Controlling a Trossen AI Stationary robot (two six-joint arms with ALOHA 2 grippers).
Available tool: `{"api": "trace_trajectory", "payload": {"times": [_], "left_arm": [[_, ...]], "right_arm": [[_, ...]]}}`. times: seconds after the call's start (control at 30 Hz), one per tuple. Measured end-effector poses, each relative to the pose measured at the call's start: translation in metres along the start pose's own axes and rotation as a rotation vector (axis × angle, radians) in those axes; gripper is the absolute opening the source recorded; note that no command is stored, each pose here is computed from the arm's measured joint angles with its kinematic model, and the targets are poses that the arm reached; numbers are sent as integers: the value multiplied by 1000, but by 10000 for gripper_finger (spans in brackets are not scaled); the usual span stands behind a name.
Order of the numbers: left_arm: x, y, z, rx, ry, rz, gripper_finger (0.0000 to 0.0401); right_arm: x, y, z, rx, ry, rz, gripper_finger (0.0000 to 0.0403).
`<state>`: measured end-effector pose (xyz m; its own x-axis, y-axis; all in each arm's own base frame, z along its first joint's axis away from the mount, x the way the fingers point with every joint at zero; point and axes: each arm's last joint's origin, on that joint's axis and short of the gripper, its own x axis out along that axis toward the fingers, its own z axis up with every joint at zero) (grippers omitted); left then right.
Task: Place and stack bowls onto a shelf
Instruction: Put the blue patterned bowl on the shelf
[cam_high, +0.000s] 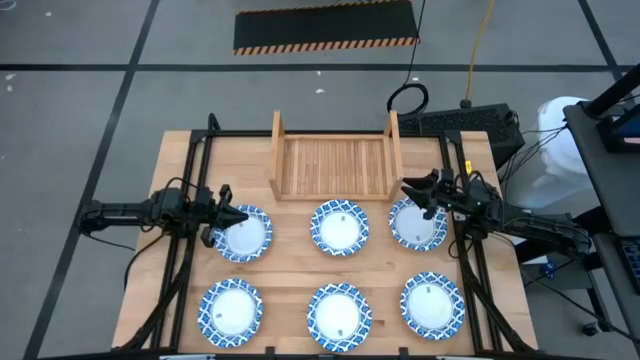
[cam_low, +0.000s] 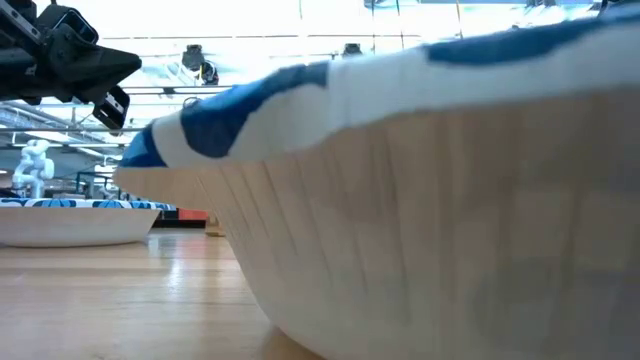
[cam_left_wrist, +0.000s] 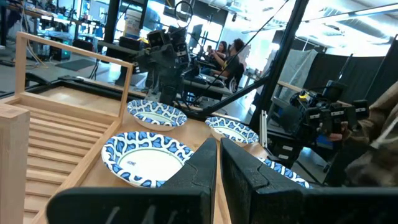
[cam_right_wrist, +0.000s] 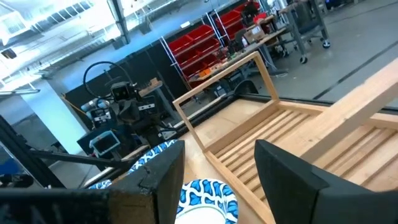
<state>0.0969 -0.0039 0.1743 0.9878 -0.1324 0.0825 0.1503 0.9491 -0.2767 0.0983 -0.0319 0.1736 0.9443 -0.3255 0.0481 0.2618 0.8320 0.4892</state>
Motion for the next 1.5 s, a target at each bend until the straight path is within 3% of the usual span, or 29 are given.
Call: {"api": "trace_trajectory", "payload": {"times": [0.37,0.77,1.13,1.37,1.5], "left_arm": [[0,0,0,0,0,0,26],[0,0,0,-5,-5,-1,26],[-1,-5,15,-87,-156,-53,26],[-1,-4,14,-82,-141,-48,26],[-1,-4,14,-50,-142,-45,9]], "right_arm": [[0,0,0,0,-2,3,187],[-1,6,10,-24,-104,57,187],[-1,6,11,-56,-112,54,187],[-1,6,11,-56,-121,59,187],[-1,8,14,-82,-145,76,164]]}}
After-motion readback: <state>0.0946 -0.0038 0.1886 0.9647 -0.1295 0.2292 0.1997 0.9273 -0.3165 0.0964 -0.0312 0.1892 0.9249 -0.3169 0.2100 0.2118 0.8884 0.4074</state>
